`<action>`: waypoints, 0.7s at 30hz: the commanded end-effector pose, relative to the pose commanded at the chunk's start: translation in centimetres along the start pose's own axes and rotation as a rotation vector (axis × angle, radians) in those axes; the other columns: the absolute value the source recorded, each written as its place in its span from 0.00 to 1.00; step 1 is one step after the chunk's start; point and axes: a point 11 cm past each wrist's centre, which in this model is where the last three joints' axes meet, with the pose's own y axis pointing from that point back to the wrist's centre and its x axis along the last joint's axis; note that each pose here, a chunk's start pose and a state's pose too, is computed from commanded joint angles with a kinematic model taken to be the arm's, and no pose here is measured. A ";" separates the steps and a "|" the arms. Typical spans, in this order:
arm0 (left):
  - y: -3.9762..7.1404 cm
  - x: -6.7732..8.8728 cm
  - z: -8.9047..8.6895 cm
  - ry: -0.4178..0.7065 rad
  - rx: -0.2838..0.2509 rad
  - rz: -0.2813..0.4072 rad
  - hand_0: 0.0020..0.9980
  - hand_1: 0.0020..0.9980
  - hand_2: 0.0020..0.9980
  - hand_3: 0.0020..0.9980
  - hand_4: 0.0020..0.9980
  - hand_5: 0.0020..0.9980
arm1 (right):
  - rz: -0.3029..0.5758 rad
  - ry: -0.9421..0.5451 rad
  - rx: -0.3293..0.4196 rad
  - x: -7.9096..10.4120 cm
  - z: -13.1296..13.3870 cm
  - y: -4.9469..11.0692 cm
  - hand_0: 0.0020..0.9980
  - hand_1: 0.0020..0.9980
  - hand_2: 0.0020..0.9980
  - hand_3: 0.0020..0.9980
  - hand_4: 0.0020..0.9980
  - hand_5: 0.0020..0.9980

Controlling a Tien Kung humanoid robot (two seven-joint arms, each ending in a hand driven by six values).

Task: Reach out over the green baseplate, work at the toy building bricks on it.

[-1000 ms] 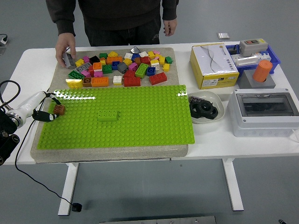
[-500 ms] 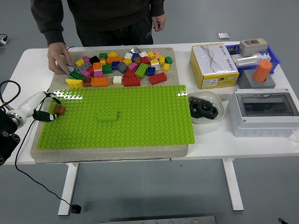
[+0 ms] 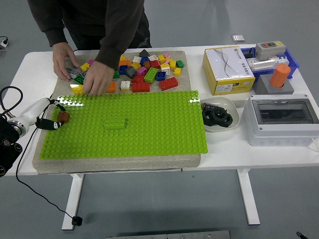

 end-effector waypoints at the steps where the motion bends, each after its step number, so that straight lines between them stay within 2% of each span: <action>1: 0.0 0.0 0.0 0.001 0.001 0.000 0.87 0.95 0.91 0.62 0.76 0.00 | 0.000 0.000 0.000 0.0 0.0 0.0 0.68 0.62 0.73 0.72 0.74 0.83; 13: 0.0 -0.3 -0.2 0.009 0.006 0.005 0.87 0.95 0.91 0.60 0.74 0.01 | -0.003 0.001 0.004 -0.1 -0.1 0.0 0.69 0.63 0.73 0.72 0.74 0.82; 14: 0.0 -0.3 -0.2 0.009 0.006 0.006 0.87 0.95 0.91 0.59 0.72 0.07 | -0.003 0.002 0.004 -0.1 -0.1 0.0 0.69 0.63 0.73 0.72 0.74 0.82; 19: 0.0 -0.3 -0.2 0.010 0.008 0.008 0.87 0.95 0.91 0.59 0.72 0.07 | -0.003 0.003 0.005 -0.1 -0.1 0.0 0.69 0.63 0.73 0.72 0.74 0.82; 20: 0.0 -0.3 -0.2 0.010 0.008 0.008 0.87 0.95 0.91 0.59 0.71 0.15 | -0.003 0.003 0.005 -0.1 -0.1 0.0 0.69 0.63 0.73 0.72 0.74 0.82; 21: 0.0 -0.4 -0.2 0.009 0.008 0.008 0.87 0.95 0.91 0.59 0.71 0.15 | -0.003 0.003 0.004 -0.1 -0.1 0.0 0.69 0.63 0.73 0.72 0.74 0.82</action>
